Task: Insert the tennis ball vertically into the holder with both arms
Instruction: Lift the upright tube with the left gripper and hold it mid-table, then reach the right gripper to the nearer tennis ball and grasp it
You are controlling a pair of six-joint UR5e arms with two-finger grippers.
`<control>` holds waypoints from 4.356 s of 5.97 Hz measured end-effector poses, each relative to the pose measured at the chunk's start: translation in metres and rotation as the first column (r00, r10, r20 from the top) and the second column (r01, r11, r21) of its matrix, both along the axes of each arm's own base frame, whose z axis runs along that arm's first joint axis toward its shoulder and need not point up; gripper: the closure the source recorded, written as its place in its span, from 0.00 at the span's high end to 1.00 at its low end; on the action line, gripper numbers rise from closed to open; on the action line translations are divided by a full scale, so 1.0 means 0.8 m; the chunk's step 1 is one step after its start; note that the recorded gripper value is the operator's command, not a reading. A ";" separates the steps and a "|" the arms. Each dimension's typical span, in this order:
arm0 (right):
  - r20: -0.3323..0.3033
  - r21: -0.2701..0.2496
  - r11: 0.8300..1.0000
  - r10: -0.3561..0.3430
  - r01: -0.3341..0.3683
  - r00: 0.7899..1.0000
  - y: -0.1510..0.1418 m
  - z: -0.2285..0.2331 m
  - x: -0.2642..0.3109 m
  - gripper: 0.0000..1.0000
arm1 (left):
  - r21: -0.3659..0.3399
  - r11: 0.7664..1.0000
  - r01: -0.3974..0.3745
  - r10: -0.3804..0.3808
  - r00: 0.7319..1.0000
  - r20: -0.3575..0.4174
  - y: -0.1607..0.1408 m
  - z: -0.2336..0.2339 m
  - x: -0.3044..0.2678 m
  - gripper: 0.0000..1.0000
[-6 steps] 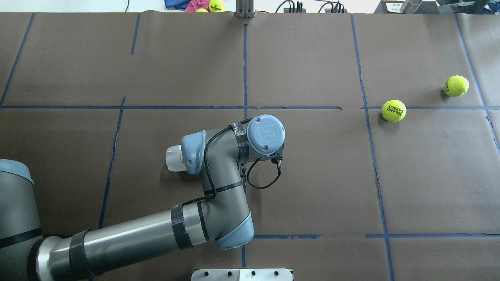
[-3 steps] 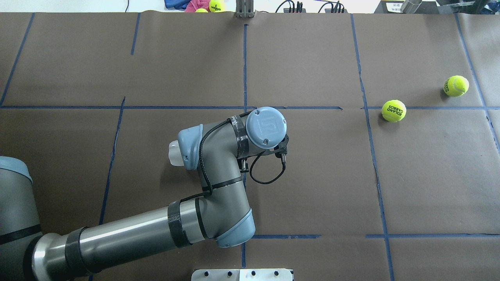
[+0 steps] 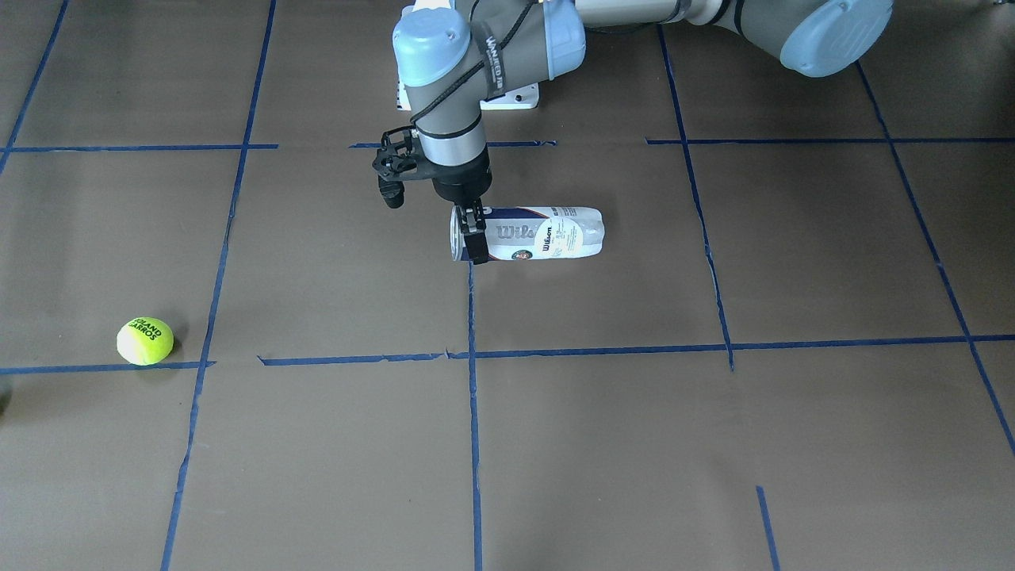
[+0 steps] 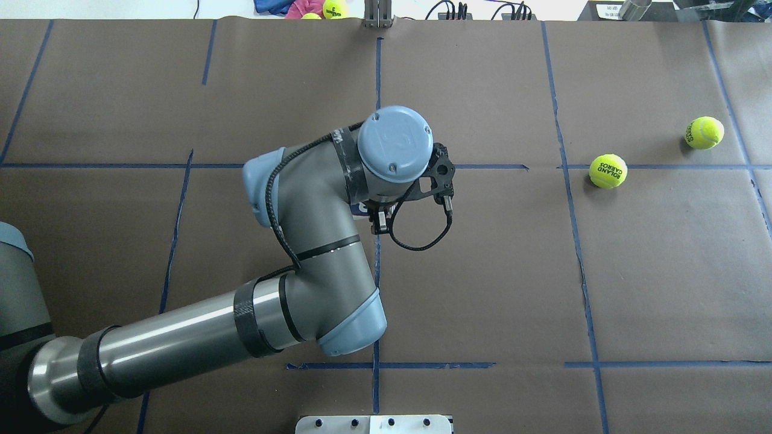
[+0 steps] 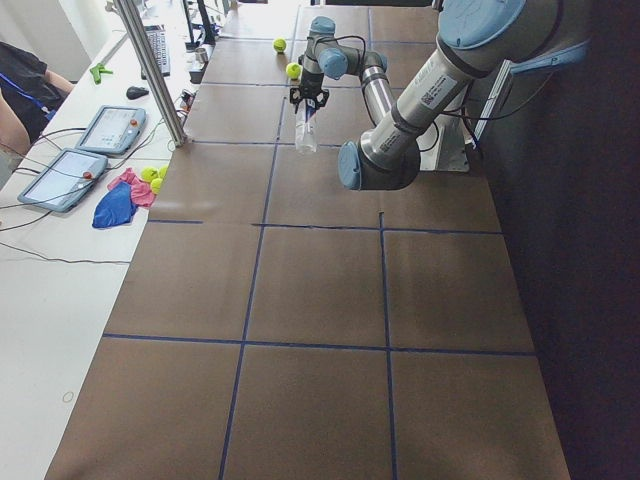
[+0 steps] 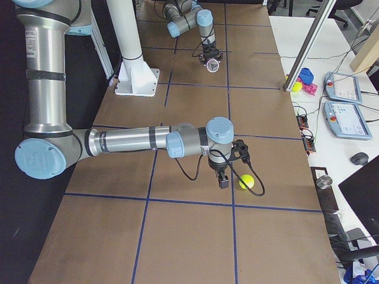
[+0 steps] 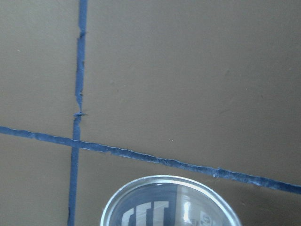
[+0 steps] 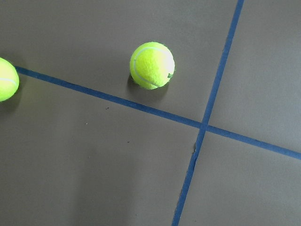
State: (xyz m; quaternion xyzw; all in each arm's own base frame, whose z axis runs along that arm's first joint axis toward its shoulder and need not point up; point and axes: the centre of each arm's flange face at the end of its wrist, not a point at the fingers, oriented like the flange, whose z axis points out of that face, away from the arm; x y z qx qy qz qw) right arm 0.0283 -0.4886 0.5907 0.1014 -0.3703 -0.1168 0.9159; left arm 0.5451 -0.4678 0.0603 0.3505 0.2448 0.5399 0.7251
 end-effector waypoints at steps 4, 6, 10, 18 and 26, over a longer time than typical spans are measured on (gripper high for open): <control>0.000 0.000 1.000 0.000 0.000 1.000 0.000 0.000 0.000 1.00 | -0.050 0.997 0.060 -0.078 0.798 -0.597 -0.010 0.012 -0.076 0.71; 0.000 0.002 1.000 0.000 0.000 1.000 0.000 -0.001 0.000 1.00 | -0.030 0.999 0.043 -0.050 0.612 -0.789 0.010 0.059 -0.105 0.71; 0.000 0.003 1.000 0.000 0.000 1.000 0.000 -0.002 0.000 1.00 | 0.032 0.994 0.104 -0.012 0.397 -0.918 0.029 0.178 -0.052 0.72; 0.001 0.002 1.000 0.001 -0.001 1.000 0.000 -0.002 -0.001 1.00 | -0.007 0.988 0.155 -0.066 0.378 -0.923 0.029 0.239 -0.020 0.93; 0.014 -0.039 0.999 -0.012 0.013 1.000 -0.082 -0.141 -0.218 1.00 | -0.018 0.987 0.158 -0.080 0.396 -0.915 0.029 0.258 -0.023 0.97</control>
